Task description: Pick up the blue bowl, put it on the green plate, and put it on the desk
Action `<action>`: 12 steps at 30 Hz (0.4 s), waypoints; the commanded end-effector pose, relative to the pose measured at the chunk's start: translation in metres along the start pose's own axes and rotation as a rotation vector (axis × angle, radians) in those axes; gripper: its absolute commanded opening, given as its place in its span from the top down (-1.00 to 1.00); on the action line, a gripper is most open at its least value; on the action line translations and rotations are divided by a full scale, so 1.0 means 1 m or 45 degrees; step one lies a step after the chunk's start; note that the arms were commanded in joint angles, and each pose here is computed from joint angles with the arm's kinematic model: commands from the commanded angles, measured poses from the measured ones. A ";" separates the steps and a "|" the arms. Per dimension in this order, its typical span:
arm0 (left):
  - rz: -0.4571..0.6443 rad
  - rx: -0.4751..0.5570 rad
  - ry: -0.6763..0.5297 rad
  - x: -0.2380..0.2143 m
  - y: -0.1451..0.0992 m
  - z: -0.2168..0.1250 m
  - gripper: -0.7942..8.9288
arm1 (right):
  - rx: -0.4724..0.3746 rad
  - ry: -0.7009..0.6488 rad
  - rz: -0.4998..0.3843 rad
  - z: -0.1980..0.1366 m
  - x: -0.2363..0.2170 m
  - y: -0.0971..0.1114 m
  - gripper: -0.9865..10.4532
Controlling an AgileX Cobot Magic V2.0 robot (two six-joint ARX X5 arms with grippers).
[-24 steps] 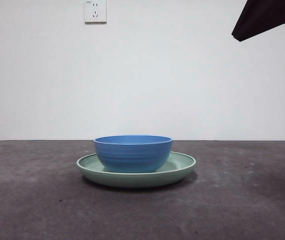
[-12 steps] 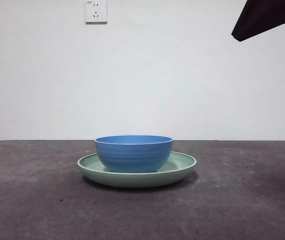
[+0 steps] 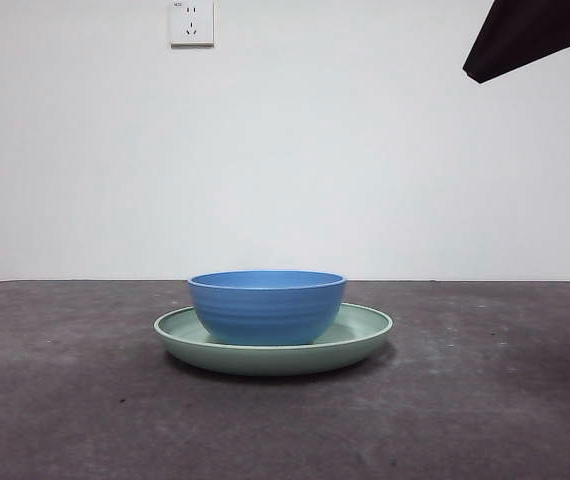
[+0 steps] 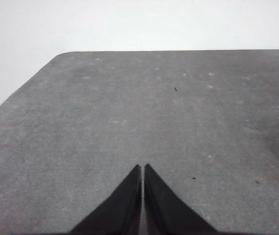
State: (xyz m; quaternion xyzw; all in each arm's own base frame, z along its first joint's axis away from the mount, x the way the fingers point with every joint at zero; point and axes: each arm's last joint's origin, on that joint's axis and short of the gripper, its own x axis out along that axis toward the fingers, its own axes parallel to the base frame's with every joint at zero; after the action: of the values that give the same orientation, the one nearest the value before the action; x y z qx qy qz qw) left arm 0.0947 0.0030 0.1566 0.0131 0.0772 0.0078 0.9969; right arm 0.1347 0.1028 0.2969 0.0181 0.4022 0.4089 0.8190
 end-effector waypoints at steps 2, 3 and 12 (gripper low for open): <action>0.008 -0.015 0.032 0.002 0.000 -0.007 0.82 | -0.024 -0.006 0.009 0.002 0.001 0.001 0.81; 0.008 -0.015 0.032 0.002 0.000 -0.007 0.82 | -0.025 -0.006 0.009 0.002 0.001 0.001 0.81; 0.008 -0.015 0.032 0.002 0.000 -0.007 0.82 | -0.098 -0.072 -0.047 0.001 -0.010 -0.002 0.81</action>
State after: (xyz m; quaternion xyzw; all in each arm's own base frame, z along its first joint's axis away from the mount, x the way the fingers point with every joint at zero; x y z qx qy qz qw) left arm 0.0947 0.0030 0.1566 0.0116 0.0772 0.0079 0.9969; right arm 0.1345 0.0976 0.2990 0.0130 0.3898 0.4017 0.8286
